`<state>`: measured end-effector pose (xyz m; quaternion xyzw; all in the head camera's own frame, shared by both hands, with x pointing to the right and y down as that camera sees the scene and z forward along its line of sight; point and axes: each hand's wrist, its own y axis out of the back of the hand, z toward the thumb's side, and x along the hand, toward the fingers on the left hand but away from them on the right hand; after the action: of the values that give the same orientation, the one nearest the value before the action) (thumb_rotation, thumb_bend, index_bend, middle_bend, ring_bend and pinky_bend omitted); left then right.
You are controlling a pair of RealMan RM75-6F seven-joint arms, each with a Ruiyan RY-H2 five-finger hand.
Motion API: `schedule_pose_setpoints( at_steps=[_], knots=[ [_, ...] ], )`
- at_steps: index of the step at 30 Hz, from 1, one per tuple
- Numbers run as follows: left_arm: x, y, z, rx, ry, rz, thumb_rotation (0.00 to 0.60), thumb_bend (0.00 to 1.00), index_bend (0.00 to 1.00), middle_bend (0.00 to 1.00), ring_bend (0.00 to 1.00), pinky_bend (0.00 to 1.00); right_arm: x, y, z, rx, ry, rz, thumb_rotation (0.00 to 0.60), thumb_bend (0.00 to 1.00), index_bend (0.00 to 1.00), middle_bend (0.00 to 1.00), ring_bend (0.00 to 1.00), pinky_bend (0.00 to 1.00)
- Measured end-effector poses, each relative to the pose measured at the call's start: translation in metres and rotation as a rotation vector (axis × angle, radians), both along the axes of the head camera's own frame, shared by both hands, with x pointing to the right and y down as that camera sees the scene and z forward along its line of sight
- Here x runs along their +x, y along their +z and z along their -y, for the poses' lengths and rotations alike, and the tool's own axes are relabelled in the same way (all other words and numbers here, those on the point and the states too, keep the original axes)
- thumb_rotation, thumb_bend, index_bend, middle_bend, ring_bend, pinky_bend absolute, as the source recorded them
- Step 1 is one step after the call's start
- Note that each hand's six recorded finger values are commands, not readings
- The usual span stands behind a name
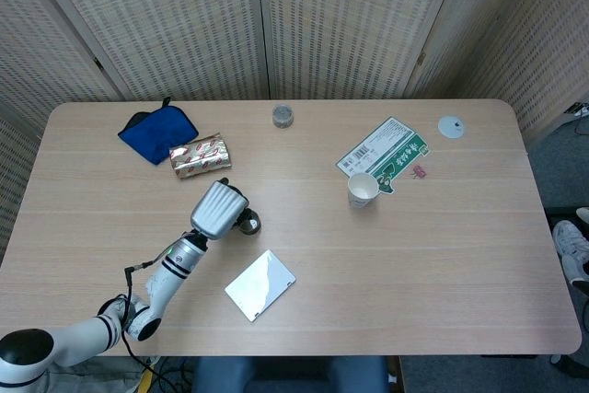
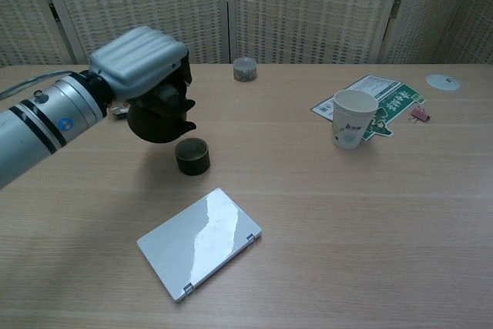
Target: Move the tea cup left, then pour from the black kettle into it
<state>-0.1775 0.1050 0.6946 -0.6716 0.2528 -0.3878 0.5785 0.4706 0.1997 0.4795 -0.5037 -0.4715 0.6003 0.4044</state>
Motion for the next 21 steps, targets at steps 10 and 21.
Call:
schedule_pose_setpoints(
  at_steps=[10,21],
  knots=[
    [-0.0007,0.0028,-0.0025,0.052,0.050,0.038,0.586,0.38,1.00,1.00,1.00,0.65,-0.0002,-0.0002,0.0002,-0.001,0.000,0.000,0.600,0.26,0.26,0.24,0.16,0.19],
    [-0.0029,0.0063,-0.0060,0.086,0.093,0.075,0.597,0.38,1.00,1.00,1.00,0.65,-0.0008,-0.0010,-0.0002,0.000,0.001,-0.001,0.600,0.26,0.26,0.24,0.16,0.19]
  ],
)
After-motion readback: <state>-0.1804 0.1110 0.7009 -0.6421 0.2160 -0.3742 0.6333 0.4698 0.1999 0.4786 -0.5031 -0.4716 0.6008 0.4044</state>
